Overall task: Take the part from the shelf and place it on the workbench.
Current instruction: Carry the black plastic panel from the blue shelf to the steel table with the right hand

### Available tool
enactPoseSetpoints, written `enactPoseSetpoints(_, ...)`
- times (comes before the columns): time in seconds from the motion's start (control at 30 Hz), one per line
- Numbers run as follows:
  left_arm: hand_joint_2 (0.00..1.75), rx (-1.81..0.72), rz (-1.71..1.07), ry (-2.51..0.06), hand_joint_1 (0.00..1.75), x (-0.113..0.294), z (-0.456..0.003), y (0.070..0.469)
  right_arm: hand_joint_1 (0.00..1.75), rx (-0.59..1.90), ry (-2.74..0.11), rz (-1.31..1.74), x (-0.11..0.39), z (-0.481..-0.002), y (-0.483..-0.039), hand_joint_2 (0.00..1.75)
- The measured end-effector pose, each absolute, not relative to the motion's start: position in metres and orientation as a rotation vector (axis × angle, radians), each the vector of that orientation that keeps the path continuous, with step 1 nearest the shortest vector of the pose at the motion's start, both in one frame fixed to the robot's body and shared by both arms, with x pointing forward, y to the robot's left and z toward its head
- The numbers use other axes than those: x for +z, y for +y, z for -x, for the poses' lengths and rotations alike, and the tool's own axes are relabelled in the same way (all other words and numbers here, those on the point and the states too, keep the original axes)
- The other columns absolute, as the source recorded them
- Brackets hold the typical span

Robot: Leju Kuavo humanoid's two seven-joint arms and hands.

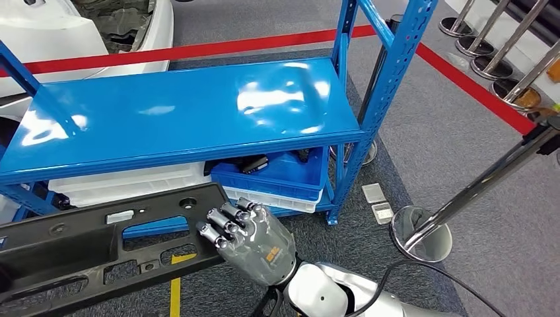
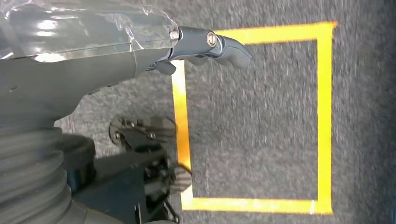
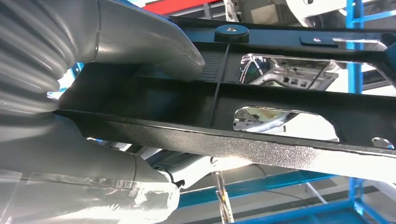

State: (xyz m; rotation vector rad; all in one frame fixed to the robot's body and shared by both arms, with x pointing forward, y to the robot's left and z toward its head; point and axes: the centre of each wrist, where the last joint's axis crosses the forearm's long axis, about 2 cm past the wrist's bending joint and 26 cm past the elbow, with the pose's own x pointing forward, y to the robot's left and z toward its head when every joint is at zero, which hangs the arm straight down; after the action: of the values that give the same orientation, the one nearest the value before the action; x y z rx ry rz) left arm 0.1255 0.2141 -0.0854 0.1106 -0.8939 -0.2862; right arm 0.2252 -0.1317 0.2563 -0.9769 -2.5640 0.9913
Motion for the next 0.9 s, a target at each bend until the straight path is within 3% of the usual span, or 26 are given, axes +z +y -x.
enactPoseSetpoints(0.9, 1.75, -0.286, -0.111, -0.896, 0.00, -0.0852, -0.1264, 0.2141, 1.75, 0.993, -2.554, 0.974, 0.2557, -0.2246, -0.1313, 1.75)
